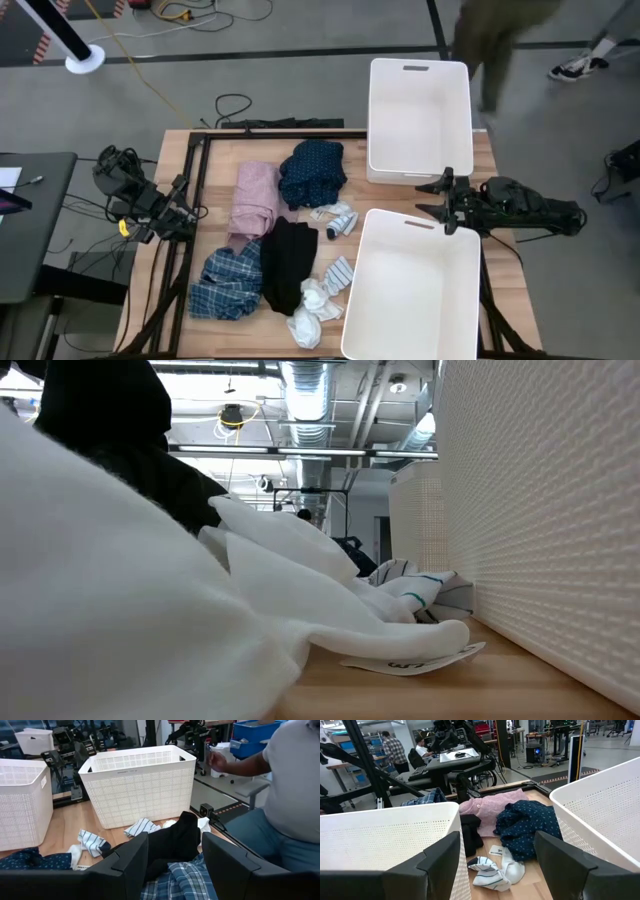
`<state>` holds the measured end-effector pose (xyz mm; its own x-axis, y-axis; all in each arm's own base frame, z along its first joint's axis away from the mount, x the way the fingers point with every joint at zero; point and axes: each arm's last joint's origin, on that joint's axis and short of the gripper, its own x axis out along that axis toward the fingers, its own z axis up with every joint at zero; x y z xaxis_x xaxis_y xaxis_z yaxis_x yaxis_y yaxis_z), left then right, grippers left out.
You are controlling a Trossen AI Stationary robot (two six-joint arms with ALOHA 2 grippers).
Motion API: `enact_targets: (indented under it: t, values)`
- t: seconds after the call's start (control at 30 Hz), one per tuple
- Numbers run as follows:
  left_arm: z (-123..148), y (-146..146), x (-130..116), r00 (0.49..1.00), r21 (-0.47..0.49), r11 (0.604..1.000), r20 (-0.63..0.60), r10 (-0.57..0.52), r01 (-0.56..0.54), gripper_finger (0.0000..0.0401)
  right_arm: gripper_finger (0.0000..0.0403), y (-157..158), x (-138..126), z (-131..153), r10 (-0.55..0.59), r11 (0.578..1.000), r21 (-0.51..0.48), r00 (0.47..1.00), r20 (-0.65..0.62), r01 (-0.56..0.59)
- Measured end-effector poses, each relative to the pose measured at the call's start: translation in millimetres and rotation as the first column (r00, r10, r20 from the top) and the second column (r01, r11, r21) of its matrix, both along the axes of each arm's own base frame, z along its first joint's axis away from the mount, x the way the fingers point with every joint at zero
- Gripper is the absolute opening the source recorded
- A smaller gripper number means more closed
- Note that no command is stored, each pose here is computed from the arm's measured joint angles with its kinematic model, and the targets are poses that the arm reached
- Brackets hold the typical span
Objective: Sort clothes
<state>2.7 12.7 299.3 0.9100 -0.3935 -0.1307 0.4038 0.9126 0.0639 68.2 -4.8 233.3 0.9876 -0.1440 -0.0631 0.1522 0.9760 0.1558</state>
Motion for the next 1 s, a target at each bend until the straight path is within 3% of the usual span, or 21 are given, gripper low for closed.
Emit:
enact_targets:
  t: [0.8,1.0]
  values:
    - [0.1,0.0,-0.1,1.0,0.0,1.0,0.0,0.0,0.0,0.018,0.0276,0.0,0.0,-0.1,0.0,1.0,0.003,1.0,0.0,0.0]
    - [0.0,0.0,0.0,1.0,0.0,1.0,0.0,0.0,0.0,0.018,0.0276,0.0,0.3,6.6,0.0,1.0,-0.014,0.998,0.066,0.001]
